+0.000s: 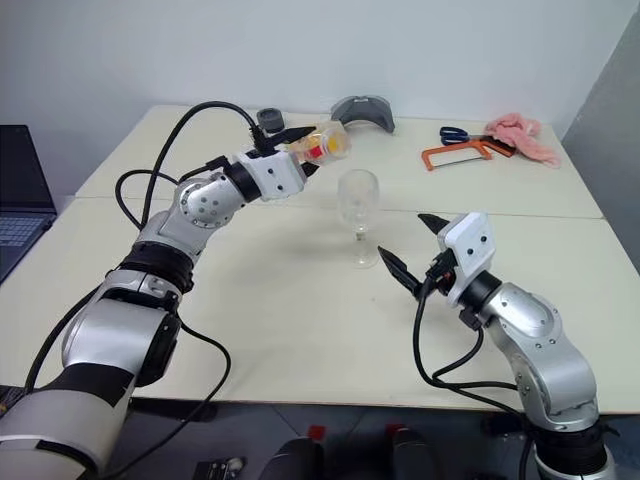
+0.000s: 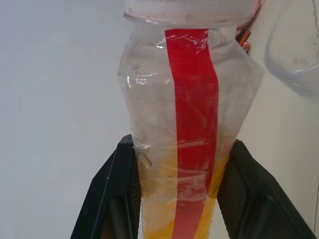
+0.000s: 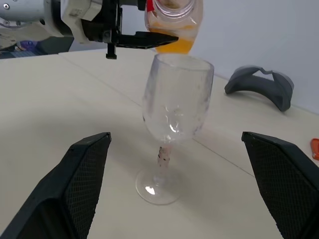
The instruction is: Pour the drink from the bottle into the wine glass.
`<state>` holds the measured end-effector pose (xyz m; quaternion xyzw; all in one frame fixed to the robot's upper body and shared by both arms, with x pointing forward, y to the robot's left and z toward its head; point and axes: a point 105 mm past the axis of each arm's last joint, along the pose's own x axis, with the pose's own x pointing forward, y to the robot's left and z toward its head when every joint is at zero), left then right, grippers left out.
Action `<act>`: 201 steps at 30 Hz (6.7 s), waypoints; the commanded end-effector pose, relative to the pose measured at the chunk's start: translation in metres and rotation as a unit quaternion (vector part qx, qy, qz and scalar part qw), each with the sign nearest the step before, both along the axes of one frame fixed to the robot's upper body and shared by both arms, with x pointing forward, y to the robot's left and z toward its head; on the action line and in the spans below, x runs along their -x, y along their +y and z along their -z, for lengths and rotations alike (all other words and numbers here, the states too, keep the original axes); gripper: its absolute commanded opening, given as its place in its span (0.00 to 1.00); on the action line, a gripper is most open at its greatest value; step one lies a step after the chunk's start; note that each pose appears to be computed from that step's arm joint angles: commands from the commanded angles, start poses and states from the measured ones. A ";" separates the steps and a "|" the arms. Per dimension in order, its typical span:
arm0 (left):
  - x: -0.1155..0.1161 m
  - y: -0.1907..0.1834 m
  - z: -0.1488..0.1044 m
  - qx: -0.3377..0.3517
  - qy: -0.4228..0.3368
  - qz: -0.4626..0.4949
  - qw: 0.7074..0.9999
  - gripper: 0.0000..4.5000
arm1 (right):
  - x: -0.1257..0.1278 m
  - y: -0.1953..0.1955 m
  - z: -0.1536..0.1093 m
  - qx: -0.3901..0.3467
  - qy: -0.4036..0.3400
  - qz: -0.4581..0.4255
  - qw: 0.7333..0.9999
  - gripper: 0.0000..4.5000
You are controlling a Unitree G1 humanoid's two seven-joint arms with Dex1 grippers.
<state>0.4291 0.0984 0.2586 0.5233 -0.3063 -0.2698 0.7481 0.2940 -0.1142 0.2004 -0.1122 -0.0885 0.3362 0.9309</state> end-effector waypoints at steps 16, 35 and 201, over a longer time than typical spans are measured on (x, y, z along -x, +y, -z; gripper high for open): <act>0.001 0.000 -0.029 -0.052 -0.111 -0.016 0.992 0.37 | 0.005 -0.003 -0.010 -0.001 -0.022 0.005 1.000 1.00; -0.004 -0.003 -0.042 -0.081 -0.162 -0.039 0.983 0.37 | 0.012 0.006 -0.010 -0.007 -0.014 -0.019 1.000 1.00; 0.022 0.153 0.108 0.441 0.292 -0.204 0.824 0.99 | 0.001 0.095 -0.003 0.064 0.039 -0.145 0.987 1.00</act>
